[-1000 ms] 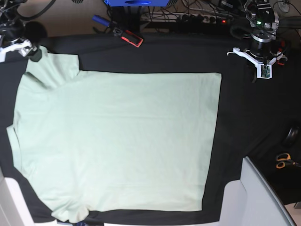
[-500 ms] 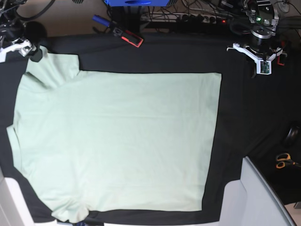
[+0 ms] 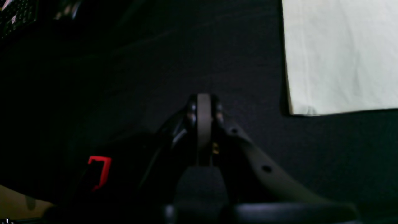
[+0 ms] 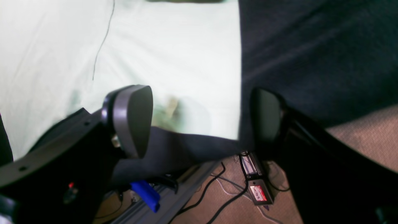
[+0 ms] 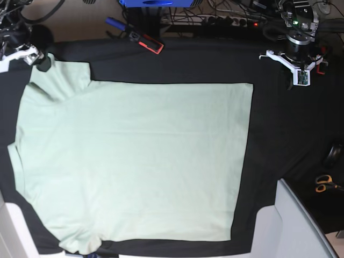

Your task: Fold the T-shirt properly

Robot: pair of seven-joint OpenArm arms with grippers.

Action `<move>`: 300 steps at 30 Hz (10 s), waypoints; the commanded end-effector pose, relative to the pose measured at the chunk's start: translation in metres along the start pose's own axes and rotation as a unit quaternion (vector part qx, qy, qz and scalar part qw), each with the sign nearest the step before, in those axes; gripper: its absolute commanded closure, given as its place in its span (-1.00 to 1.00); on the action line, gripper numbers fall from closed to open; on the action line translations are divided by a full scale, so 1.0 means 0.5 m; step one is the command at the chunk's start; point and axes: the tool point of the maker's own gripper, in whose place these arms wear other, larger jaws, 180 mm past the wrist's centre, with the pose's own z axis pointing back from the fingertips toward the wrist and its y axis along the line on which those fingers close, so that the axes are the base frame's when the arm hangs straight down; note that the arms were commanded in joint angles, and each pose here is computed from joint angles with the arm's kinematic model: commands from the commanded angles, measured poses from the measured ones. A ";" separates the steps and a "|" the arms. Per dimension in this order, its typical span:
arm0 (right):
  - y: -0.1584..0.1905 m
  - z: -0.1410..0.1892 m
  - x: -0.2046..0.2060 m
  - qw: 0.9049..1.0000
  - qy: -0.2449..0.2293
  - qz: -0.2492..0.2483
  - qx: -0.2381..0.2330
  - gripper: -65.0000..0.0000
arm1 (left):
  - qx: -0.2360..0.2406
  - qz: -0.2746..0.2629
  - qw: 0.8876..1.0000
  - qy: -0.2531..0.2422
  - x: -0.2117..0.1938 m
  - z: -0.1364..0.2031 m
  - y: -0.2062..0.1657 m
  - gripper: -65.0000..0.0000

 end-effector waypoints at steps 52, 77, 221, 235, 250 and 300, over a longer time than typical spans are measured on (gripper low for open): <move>0.005 -0.034 -0.026 0.999 0.031 -0.019 0.020 1.00 | -0.109 0.221 0.968 0.047 -0.040 -0.087 -0.127 -0.51; 0.004 -0.034 -0.025 0.999 0.029 -0.019 0.020 1.00 | -0.188 0.206 0.956 0.091 -0.075 -0.087 -0.264 0.81; 0.243 -0.164 0.382 0.992 0.011 0.093 0.084 1.00 | -0.108 0.283 0.953 0.027 0.172 -0.227 -0.174 1.00; 0.275 -0.175 0.398 0.989 -0.004 0.116 0.094 1.00 | -0.106 0.291 0.950 0.041 0.165 -0.253 -0.179 1.00; 0.297 -0.186 0.414 0.988 -0.007 0.112 0.104 1.00 | -0.107 0.296 0.949 0.040 0.184 -0.278 -0.177 1.00; 0.373 -0.229 0.437 0.982 -0.018 0.131 0.132 1.00 | -0.064 0.272 0.960 0.030 0.198 -0.300 -0.108 1.00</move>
